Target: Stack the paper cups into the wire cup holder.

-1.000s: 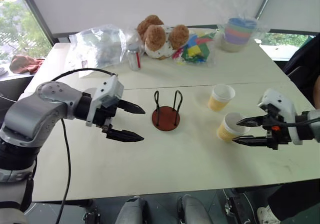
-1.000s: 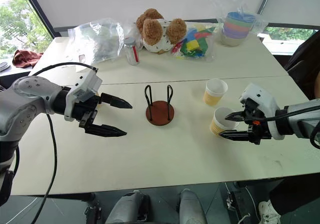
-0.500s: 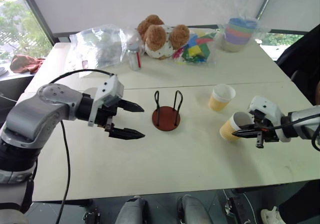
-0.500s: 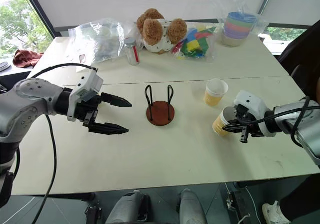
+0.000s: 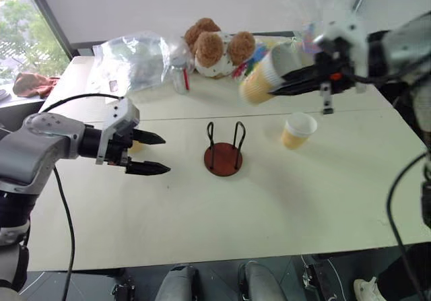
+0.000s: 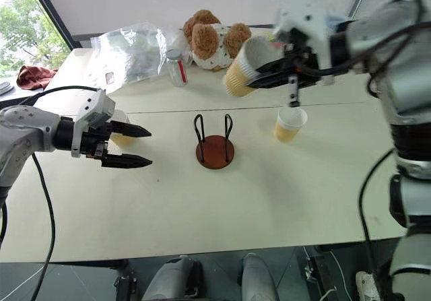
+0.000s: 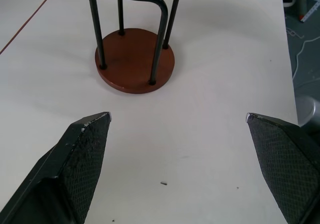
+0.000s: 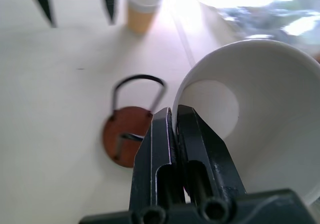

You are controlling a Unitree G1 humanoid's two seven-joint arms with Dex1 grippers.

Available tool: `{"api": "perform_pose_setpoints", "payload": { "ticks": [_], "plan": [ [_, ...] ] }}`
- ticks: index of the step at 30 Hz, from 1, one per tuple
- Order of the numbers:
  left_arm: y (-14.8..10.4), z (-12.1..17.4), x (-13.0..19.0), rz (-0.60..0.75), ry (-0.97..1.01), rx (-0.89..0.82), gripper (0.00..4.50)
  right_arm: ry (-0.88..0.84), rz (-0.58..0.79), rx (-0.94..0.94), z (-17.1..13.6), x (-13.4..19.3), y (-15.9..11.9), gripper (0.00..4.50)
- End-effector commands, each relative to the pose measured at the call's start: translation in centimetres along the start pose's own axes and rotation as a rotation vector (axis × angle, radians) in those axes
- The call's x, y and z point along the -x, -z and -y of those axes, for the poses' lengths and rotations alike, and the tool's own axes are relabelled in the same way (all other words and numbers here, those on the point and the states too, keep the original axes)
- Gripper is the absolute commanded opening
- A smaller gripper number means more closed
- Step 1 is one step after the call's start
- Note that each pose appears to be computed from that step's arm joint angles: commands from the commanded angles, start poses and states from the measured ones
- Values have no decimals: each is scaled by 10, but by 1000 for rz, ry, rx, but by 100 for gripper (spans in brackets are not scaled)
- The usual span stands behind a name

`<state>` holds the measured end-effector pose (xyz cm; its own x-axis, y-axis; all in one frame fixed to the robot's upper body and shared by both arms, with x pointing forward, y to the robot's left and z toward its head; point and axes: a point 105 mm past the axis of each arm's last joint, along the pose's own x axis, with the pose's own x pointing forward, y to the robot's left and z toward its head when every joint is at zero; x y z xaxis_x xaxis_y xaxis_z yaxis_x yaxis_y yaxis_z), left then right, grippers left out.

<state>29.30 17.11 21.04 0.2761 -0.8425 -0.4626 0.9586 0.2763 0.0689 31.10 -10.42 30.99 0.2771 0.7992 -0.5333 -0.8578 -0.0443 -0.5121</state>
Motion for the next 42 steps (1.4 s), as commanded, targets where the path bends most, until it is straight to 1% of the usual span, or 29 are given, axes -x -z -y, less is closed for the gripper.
{"api": "perform_pose_setpoints", "payload": {
  "ticks": [1, 5, 9, 16, 22, 25, 28, 32, 34, 36, 38, 40, 42],
  "plan": [
    [-10, 0, 7, 25, -28, -49, 450, -99, 5, 63, -6, -10, -9, 7],
    [-8, 3, 3, 37, -24, -39, 450, -154, -10, 93, -4, -26, -5, 7],
    [-6, 5, 0, 46, -24, -31, 450, -194, -65, 144, -1, -40, 5, 7],
    [-6, 8, -5, 66, -26, -24, 450, -246, -116, 184, 4, -50, 14, 7],
    [-6, 8, -8, 75, -28, -25, 450, -253, -123, 203, 5, -57, 14, 7],
    [-6, 8, -9, 77, -33, -24, 450, -251, -116, 199, 5, -58, 13, 90],
    [-6, 8, -10, 78, -34, -24, 450, -245, -105, 190, 6, -58, 11, 237],
    [-7, 7, -11, 81, -37, -27, 450, -228, -100, 184, 8, -54, 9, 237],
    [-8, 7, -12, 83, -36, -31, 450, -184, -112, 171, 14, -40, 11, 237],
    [-11, 9, -12, 89, -28, -39, 450, -99, -175, 131, 23, -14, 26, 237],
    [-15, 10, -12, 95, -19, -48, 450, -6, -243, 67, 28, 9, 48, 237],
    [-19, 11, -11, 99, -10, -58, 450, 64, -288, 9, 31, 24, 67, 237],
    [-25, 14, -11, 106, 11, -73, 450, 120, -346, -50, 29, 36, 92, 237]
  ]
}}
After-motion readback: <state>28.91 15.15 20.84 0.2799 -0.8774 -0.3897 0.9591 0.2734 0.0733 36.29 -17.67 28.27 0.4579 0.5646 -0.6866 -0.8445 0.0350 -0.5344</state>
